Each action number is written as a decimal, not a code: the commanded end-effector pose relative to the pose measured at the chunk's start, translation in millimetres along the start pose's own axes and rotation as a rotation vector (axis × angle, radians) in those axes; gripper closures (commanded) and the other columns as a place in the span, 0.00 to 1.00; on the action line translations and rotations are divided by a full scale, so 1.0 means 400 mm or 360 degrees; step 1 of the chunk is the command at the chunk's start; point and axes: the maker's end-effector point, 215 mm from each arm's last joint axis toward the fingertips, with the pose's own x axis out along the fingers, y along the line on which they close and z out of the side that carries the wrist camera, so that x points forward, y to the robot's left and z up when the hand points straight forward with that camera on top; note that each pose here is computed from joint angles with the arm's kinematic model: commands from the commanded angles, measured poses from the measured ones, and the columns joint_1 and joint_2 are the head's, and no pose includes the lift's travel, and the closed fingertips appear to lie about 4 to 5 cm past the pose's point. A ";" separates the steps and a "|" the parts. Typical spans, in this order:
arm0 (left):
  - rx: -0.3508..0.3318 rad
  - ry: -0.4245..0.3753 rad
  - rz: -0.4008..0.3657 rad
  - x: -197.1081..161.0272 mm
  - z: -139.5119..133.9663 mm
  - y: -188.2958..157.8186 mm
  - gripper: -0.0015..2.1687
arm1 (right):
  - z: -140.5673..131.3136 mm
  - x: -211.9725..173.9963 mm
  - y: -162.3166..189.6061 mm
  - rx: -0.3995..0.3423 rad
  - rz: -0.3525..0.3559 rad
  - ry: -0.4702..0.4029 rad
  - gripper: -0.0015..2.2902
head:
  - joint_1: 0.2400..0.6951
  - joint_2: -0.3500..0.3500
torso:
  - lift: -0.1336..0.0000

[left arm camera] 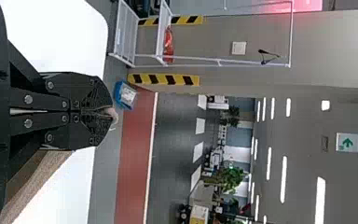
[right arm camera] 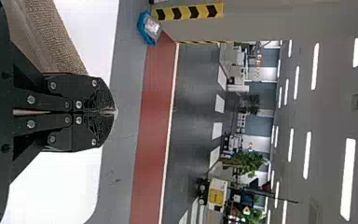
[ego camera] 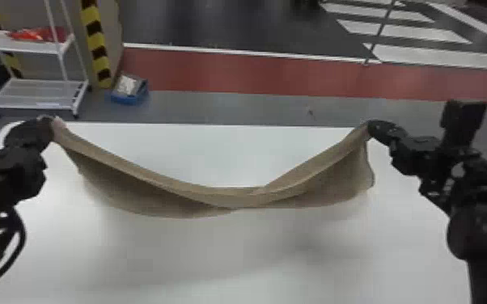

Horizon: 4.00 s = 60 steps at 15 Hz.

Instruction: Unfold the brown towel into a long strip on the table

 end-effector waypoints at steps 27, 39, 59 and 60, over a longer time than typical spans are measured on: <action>0.0219 0.0314 0.0385 -0.361 -0.187 0.059 0.80 | -0.365 -0.402 -0.215 0.0188 0.0141 0.0171 0.72 | 1.00 0.14 | 0.13; 0.0403 0.0718 0.0530 -0.090 -0.335 0.154 0.77 | -0.318 0.040 -0.077 0.0203 0.0154 0.0565 0.72 | 1.00 0.30 | 0.13; 0.0491 0.0628 0.0521 0.146 -0.322 0.079 0.26 | -0.393 0.131 -0.057 0.0029 0.0126 0.0649 0.56 | 1.00 0.34 | 0.13; 0.0520 0.0630 0.0537 0.151 -0.323 0.086 0.06 | -0.399 0.137 -0.056 0.0017 0.0111 0.0658 0.51 | 1.00 0.34 | 0.13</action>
